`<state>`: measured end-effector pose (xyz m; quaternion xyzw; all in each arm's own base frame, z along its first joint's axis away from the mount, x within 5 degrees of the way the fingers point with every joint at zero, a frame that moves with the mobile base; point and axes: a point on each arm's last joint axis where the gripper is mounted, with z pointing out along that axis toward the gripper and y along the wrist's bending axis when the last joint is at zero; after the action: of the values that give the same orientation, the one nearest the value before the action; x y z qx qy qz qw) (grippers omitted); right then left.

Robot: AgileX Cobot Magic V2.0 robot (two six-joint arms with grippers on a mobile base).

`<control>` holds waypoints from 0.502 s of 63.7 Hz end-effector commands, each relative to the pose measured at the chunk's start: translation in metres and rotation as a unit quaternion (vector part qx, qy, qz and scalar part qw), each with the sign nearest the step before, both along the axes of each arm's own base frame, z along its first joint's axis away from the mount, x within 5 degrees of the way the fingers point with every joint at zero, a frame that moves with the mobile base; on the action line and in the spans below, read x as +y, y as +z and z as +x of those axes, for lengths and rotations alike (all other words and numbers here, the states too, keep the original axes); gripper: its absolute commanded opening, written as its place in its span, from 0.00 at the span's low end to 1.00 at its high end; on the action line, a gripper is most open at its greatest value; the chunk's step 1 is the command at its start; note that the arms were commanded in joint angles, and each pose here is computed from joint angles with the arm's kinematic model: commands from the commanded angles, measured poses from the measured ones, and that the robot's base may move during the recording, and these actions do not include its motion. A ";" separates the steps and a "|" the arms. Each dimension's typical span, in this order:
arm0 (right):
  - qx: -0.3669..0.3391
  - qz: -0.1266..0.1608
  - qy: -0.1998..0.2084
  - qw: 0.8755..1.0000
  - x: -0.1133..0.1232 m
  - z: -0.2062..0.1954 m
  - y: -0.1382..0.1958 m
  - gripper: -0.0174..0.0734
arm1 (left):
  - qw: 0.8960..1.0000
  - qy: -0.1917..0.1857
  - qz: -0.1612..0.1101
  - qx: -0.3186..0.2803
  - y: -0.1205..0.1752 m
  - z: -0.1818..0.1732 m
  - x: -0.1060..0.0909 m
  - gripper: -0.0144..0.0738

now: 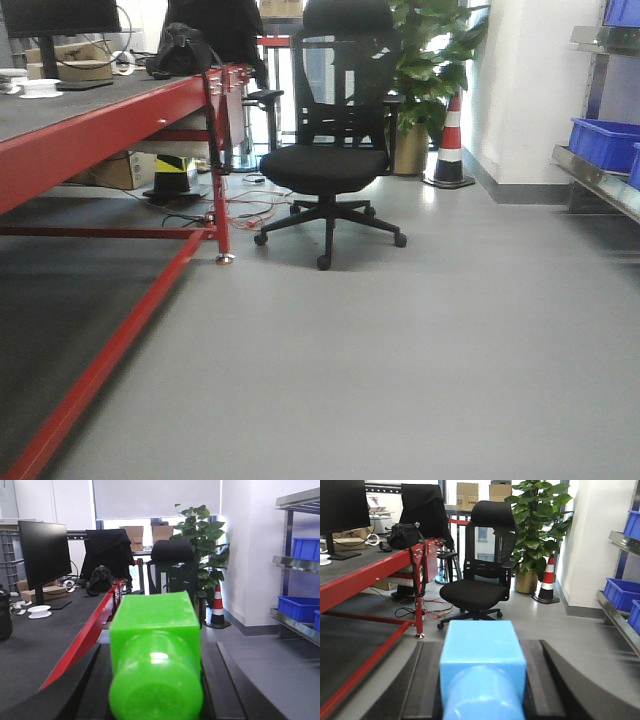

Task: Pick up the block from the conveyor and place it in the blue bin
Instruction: 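Drive toward the metal shelves of blue bins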

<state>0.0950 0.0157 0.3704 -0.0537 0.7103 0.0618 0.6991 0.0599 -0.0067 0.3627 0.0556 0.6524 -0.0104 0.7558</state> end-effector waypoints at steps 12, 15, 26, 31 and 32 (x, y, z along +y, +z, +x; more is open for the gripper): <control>-0.014 -0.001 -0.002 1.000 -0.001 -0.002 0.004 0.01 | 1.000 0.000 -0.005 -0.007 0.001 -0.001 0.000 0.04; -0.014 -0.001 -0.002 1.000 -0.001 -0.002 0.004 0.01 | 1.000 0.000 -0.005 -0.007 0.001 -0.001 0.000 0.04; -0.014 -0.001 -0.002 1.000 -0.001 -0.002 0.004 0.01 | 1.000 0.000 -0.005 -0.007 0.001 -0.001 0.000 0.04; -0.014 -0.001 -0.002 1.000 -0.001 -0.002 0.004 0.01 | 1.000 0.000 -0.005 -0.007 0.001 -0.001 0.000 0.04; -0.014 -0.001 -0.002 1.000 -0.001 -0.002 0.004 0.01 | 1.000 0.000 -0.005 -0.007 0.001 -0.001 0.000 0.04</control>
<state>0.0950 0.0157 0.3704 -0.0537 0.7103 0.0618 0.6991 0.0599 -0.0067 0.3627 0.0556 0.6524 -0.0104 0.7558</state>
